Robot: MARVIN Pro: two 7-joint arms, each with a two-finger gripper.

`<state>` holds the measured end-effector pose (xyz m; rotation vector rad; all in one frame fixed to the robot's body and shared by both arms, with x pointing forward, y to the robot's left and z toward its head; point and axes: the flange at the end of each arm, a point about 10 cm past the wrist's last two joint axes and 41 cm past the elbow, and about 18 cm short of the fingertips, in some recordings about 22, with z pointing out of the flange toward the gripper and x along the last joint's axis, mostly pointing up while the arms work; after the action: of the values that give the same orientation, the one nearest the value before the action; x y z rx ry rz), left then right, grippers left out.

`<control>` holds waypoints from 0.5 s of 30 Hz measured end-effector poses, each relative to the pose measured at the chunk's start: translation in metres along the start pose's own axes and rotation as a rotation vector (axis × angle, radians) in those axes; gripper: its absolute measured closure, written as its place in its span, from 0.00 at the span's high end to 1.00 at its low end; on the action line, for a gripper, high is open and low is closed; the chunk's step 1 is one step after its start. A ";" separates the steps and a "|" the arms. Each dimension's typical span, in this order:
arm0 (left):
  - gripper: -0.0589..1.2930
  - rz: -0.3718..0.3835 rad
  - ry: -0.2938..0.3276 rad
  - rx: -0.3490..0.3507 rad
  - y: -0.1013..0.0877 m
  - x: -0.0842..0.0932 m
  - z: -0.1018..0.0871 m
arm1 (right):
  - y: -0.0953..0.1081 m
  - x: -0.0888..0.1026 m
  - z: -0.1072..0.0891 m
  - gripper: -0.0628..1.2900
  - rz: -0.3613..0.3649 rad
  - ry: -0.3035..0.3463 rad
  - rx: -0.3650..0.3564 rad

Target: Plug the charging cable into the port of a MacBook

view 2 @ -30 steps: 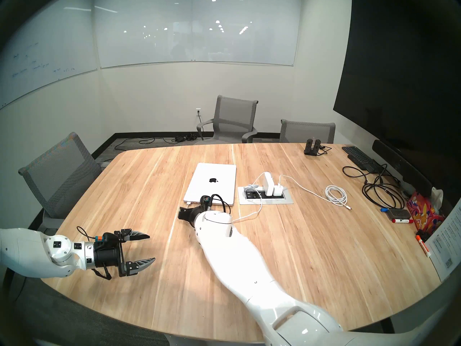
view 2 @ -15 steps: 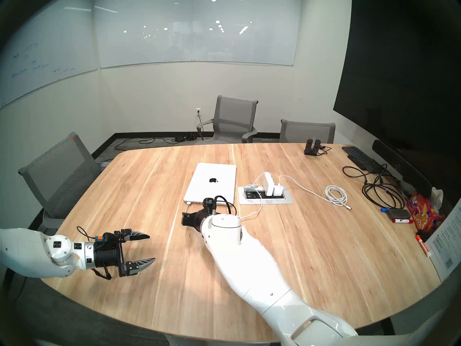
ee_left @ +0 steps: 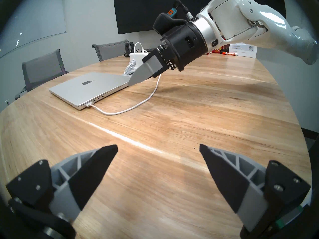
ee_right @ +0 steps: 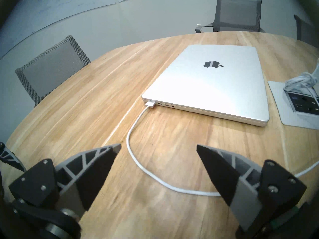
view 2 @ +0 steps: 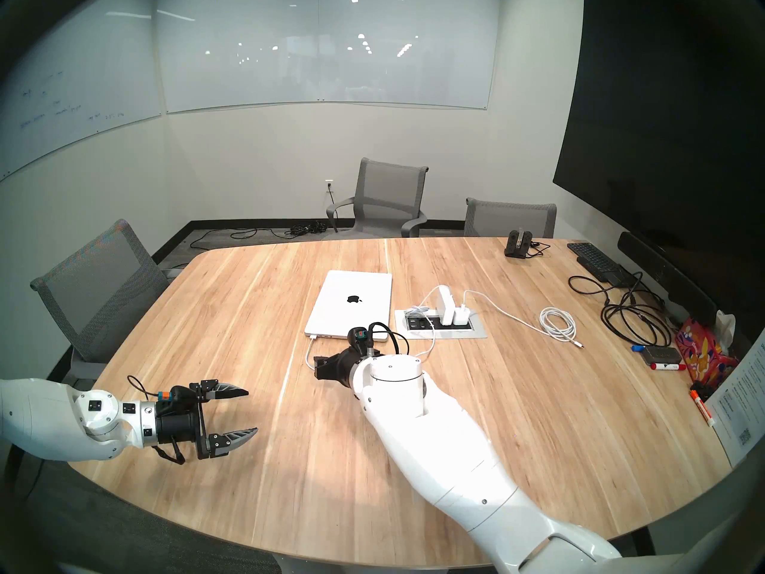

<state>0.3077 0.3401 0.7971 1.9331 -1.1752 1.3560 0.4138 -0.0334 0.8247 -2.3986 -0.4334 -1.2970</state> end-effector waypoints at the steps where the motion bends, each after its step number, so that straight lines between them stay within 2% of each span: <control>1: 0.98 0.000 0.000 0.000 0.000 0.000 0.000 | 0.001 0.000 -0.003 0.91 -0.007 0.000 0.002; 15: 0.98 0.000 0.000 0.000 0.000 0.000 0.000 | 0.017 -0.004 -0.041 0.91 -0.092 -0.008 0.022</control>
<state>0.3077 0.3401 0.7971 1.9331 -1.1752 1.3560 0.3891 -0.0682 0.8392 -2.3915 -0.5635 -1.3151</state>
